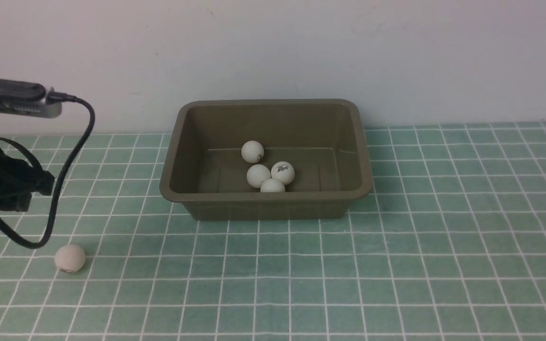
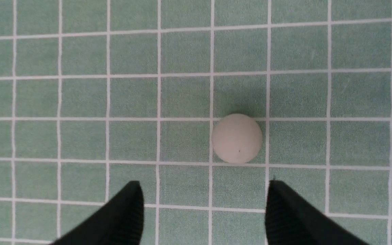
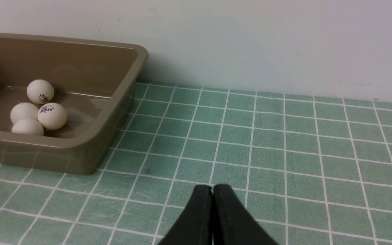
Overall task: Put the table tennis balls in the box on the green coffee tablecloth.
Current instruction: 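Reach for and grasp a ping pong ball on the table beside the basket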
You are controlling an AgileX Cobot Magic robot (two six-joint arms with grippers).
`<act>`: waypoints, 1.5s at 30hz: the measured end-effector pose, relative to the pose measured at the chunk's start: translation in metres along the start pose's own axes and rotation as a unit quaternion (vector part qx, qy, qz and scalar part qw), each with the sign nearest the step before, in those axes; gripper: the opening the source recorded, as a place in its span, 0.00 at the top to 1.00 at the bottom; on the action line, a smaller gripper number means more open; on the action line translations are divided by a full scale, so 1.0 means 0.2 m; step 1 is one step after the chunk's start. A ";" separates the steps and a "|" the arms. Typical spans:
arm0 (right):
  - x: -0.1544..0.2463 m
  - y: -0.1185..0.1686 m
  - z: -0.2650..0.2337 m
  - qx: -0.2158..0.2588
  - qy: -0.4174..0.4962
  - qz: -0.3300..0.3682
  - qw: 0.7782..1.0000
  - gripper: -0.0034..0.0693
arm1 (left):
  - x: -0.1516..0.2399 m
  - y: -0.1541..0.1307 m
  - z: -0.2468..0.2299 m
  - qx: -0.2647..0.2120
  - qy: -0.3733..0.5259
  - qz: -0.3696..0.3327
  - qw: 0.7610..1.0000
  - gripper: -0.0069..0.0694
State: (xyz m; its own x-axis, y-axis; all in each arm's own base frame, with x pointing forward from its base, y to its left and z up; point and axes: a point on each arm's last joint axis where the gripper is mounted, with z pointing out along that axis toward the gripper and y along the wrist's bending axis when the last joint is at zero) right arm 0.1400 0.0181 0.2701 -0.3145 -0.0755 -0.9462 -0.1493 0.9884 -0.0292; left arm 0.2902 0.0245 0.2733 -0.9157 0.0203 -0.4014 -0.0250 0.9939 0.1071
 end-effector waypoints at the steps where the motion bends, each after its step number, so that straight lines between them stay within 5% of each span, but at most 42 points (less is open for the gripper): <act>1: 0.00 0.00 0.00 0.000 0.000 0.000 1.000 0.97 | 0.00 0.00 0.03 0.003 0.008 -0.002 1.000 0.30; 8: 0.00 0.00 0.00 0.000 0.000 0.000 1.000 0.97 | -0.01 -0.02 0.16 0.011 0.045 -0.005 0.999 0.11; 31: 0.00 0.00 0.00 0.000 0.000 0.000 1.000 0.97 | -0.01 -0.07 0.59 0.025 0.098 -0.006 0.995 0.09; 39: 0.01 0.00 0.00 -0.002 0.007 0.000 1.000 0.97 | 0.01 -0.08 0.67 0.030 0.120 -0.006 0.992 0.17; 45: 0.01 0.00 0.00 -0.003 0.011 0.000 1.000 0.97 | 0.01 -0.08 0.68 0.032 0.124 -0.008 0.992 0.45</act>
State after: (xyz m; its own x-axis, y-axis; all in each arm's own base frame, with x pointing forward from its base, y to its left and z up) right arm 0.1392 0.0185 0.2682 -0.3350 -0.0784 -0.9389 -0.1557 0.9874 -0.0269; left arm 0.3425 0.0231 0.1468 -0.9860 -0.0151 -0.1662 -0.0224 0.9989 0.0422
